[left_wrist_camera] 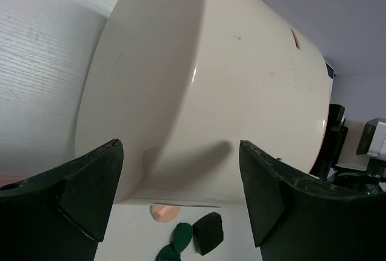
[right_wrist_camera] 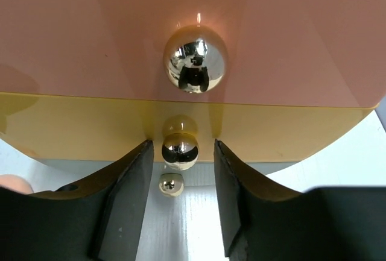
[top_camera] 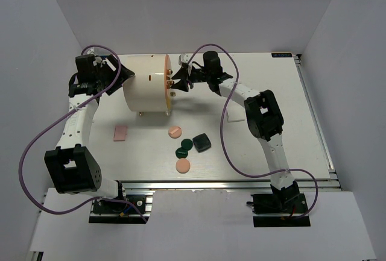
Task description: Organize the makeup
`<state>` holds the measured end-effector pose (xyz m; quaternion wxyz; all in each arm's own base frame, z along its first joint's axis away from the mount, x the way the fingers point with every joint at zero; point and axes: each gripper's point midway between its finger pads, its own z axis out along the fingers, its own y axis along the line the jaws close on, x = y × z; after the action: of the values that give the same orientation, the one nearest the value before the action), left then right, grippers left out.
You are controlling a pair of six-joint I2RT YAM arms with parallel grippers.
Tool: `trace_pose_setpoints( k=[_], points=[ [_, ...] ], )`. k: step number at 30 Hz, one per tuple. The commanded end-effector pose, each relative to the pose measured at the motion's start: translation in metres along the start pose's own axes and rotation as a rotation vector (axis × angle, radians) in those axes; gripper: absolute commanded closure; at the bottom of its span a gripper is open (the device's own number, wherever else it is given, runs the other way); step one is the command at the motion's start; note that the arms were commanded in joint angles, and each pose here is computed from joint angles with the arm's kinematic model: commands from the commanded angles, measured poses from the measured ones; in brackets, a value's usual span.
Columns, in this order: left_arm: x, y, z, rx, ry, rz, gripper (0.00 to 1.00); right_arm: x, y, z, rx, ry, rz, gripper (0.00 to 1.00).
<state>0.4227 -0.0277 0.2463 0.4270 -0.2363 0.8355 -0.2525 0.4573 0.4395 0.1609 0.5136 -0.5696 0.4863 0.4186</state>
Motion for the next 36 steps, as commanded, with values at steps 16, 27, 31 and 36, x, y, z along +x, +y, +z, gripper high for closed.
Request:
trace_pose_setpoints(
  k=[16, 27, 31, 36],
  points=[
    [-0.002, 0.001, -0.001, 0.000, -0.004, 0.019, 0.13, -0.027, 0.011, -0.026, 0.008, -0.027, -0.078, 0.82],
    [-0.007, 0.003, 0.003, 0.000, -0.010, 0.017, 0.13, -0.028, 0.012, -0.073, 0.059, -0.004, -0.053, 0.83],
    [-0.009, 0.003, 0.004, -0.002, -0.013, 0.019, 0.13, -0.023, 0.015, -0.088, 0.083, 0.013, -0.036, 0.83],
    [-0.011, 0.002, 0.005, 0.001, -0.016, 0.020, 0.13, -0.016, 0.020, -0.101, 0.097, 0.028, -0.021, 0.74]
  ],
)
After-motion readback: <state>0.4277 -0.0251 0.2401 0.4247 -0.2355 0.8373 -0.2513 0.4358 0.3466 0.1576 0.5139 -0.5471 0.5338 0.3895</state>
